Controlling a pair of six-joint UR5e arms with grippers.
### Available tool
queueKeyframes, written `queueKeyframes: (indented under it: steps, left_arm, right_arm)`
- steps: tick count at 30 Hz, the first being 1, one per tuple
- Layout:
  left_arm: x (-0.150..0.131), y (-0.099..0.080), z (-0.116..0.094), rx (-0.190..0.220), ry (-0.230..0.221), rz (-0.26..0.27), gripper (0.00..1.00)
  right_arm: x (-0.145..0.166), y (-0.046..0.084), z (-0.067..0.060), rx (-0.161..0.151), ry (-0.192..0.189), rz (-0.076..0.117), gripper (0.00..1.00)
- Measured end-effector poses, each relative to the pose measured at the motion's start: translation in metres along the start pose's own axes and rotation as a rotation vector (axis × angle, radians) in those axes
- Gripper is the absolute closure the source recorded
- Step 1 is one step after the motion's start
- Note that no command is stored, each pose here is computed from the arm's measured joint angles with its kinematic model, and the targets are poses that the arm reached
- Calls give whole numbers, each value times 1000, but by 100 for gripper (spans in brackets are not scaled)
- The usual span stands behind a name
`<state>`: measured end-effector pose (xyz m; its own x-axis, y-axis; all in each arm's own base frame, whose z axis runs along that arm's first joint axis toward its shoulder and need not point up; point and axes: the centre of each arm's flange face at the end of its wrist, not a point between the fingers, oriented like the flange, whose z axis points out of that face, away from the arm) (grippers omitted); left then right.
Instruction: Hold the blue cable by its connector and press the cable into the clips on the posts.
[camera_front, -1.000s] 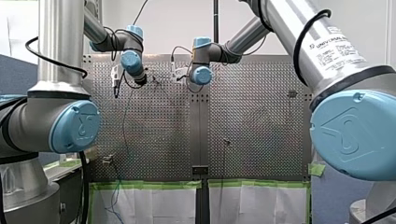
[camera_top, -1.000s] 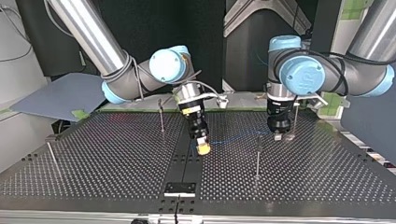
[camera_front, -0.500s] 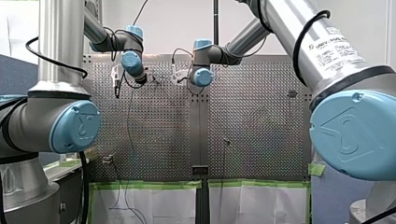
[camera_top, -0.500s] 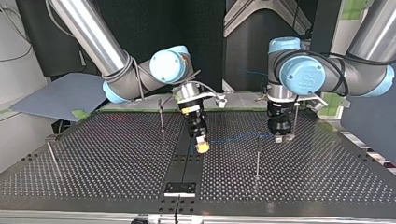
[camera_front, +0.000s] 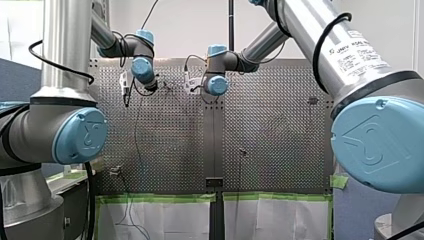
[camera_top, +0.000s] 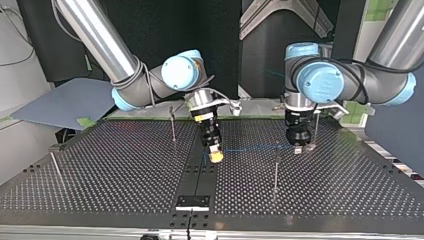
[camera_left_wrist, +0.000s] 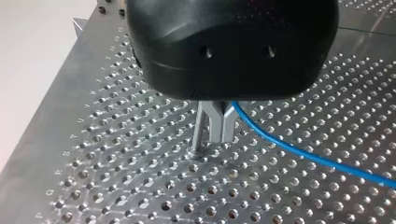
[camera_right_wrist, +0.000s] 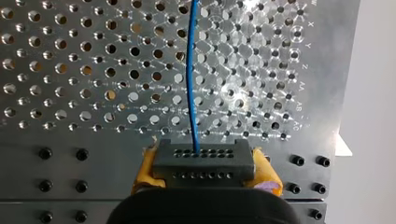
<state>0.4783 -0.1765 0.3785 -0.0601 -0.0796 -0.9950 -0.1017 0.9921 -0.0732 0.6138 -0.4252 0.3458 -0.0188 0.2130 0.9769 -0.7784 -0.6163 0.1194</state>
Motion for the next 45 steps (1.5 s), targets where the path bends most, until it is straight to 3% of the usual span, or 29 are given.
queueKeyframes:
  steps: [11, 24, 29, 36, 45]
  left_arm:
    - [-1, -6, 1, 6, -25, 10, 100]
    - [-5, -9, -14, 20, 20, 79, 100]
    - [-18, -9, -25, 12, 2, 78, 100]
    - [-20, -14, -36, 9, 19, 82, 100]
    - [-14, -23, -49, -10, 43, 51, 100]
  right_arm:
    - [-4, 2, 1, -2, -5, 0, 100]
    - [-4, 2, 1, -3, -3, 1, 100]
    - [-5, 2, 1, -2, -5, 1, 100]
    - [-6, 1, 0, -1, -7, 0, 100]
    - [-6, 1, 0, -1, -8, 0, 100]
